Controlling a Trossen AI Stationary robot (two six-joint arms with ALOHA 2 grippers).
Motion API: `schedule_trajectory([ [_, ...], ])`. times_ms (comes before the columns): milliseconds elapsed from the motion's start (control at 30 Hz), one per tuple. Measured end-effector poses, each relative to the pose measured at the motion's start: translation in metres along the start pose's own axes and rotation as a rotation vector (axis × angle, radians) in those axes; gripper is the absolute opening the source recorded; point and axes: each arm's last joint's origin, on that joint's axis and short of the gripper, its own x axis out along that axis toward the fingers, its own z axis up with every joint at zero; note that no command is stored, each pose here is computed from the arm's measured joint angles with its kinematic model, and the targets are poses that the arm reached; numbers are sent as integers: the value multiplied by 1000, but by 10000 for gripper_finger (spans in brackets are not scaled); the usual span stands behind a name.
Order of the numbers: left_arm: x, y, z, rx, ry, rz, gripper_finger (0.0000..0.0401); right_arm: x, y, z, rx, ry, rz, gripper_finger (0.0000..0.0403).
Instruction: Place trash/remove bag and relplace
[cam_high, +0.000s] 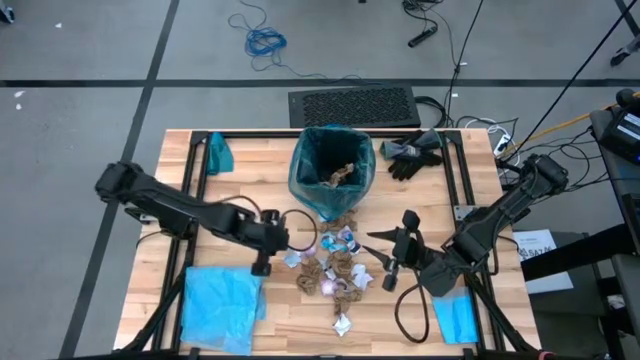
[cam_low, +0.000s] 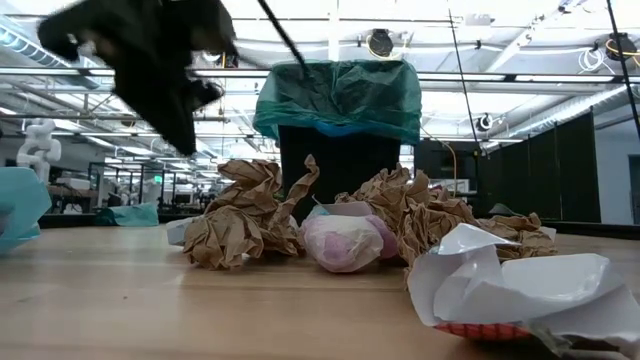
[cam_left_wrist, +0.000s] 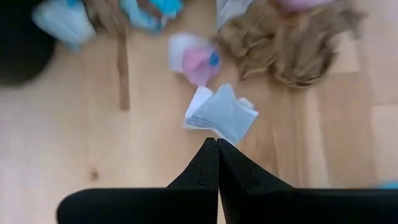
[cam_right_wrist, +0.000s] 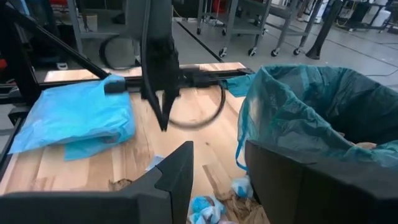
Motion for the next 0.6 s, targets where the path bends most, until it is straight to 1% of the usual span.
schedule_trajectory([
  [133, 33, -1, -2, -114, 90, 21, 0, 0, 0, 0, 1, -1, -2, 137],
  [233, 46, 0, -5, -186, 135, 38, 0, 0, 0, 0, 2, 0, -2, 137],
  [300, 50, 2, -6, -237, 120, 39, 1, 0, 0, 0, 1, 0, -2, 137],
  [400, 51, 3, -8, -304, 63, -7, 14, -1, 0, 0, 0, 0, 2, 137],
  [500, 50, 3, -10, -351, 14, -41, 39, -3, 2, -1, -3, 0, 11, 137],
  [600, 50, 3, -16, -382, 16, -66, 70, -6, 3, -1, -6, -8, 8, 137],
])
